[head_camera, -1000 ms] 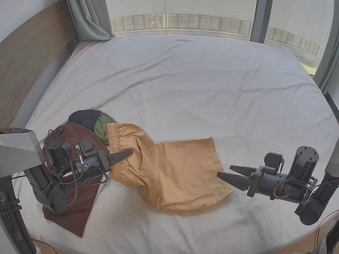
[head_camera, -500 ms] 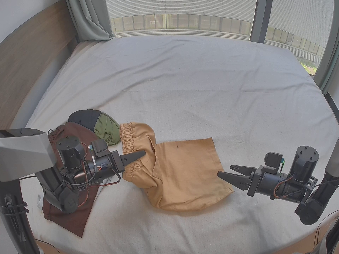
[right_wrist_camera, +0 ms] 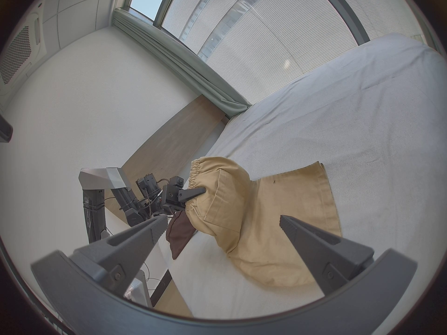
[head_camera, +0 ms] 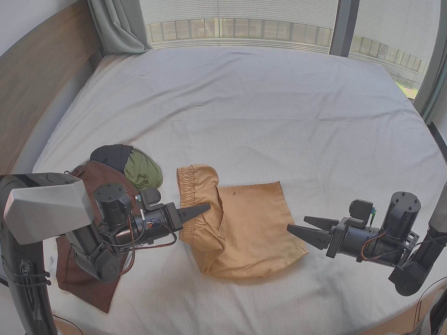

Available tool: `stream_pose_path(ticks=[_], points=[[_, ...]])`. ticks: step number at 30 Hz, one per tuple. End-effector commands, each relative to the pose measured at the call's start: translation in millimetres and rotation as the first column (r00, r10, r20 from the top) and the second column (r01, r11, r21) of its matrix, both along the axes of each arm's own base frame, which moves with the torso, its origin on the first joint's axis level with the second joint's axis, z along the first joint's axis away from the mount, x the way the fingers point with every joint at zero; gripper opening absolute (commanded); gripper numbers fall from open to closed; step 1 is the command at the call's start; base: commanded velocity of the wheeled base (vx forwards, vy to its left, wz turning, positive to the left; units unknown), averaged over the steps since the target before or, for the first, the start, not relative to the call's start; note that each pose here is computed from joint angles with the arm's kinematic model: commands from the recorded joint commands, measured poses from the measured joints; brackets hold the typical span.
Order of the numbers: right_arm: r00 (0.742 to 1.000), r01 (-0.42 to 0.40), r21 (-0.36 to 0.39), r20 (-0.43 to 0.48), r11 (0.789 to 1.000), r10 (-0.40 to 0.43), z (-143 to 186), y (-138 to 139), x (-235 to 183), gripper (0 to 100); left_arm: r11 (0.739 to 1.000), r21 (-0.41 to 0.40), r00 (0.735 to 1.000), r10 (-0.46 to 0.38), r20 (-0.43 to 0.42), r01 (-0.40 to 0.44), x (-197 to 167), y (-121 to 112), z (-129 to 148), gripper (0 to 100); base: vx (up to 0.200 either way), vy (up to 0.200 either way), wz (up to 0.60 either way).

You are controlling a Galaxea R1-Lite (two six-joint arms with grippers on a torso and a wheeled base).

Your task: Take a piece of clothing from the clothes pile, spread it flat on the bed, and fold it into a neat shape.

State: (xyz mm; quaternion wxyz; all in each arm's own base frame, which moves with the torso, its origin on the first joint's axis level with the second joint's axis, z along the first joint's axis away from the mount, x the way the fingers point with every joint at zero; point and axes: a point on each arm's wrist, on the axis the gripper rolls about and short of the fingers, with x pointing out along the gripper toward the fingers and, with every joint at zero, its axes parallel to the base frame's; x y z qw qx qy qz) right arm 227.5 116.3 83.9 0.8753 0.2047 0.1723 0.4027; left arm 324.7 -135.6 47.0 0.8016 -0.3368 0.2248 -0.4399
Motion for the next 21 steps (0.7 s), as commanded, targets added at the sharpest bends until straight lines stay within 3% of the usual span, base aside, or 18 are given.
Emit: stream_pose_path(ticks=[1,16,21], points=[[1.000,0.000,0.000,0.000,1.000,0.000,-0.2,0.0,0.4,100,1.000,-0.002,1.000,-0.020,-0.007,0.020,3.7,-9.7,-6.3,0,0.000,0.000,0.00],[1.000,0.013,0.008,0.014,1.000,-0.013,2.5,-1.8,4.2,100,0.994,-0.067,0.993,-0.093,-0.078,0.088,11.4,-46.0,-20.3,0,0.000,0.000,0.00],[1.000,0.021,0.012,0.020,1.000,-0.021,3.8,-3.1,6.1,100,0.991,-0.075,0.991,-0.113,-0.065,0.108,16.5,-57.9,-24.7,0,0.000,0.000,0.00]])
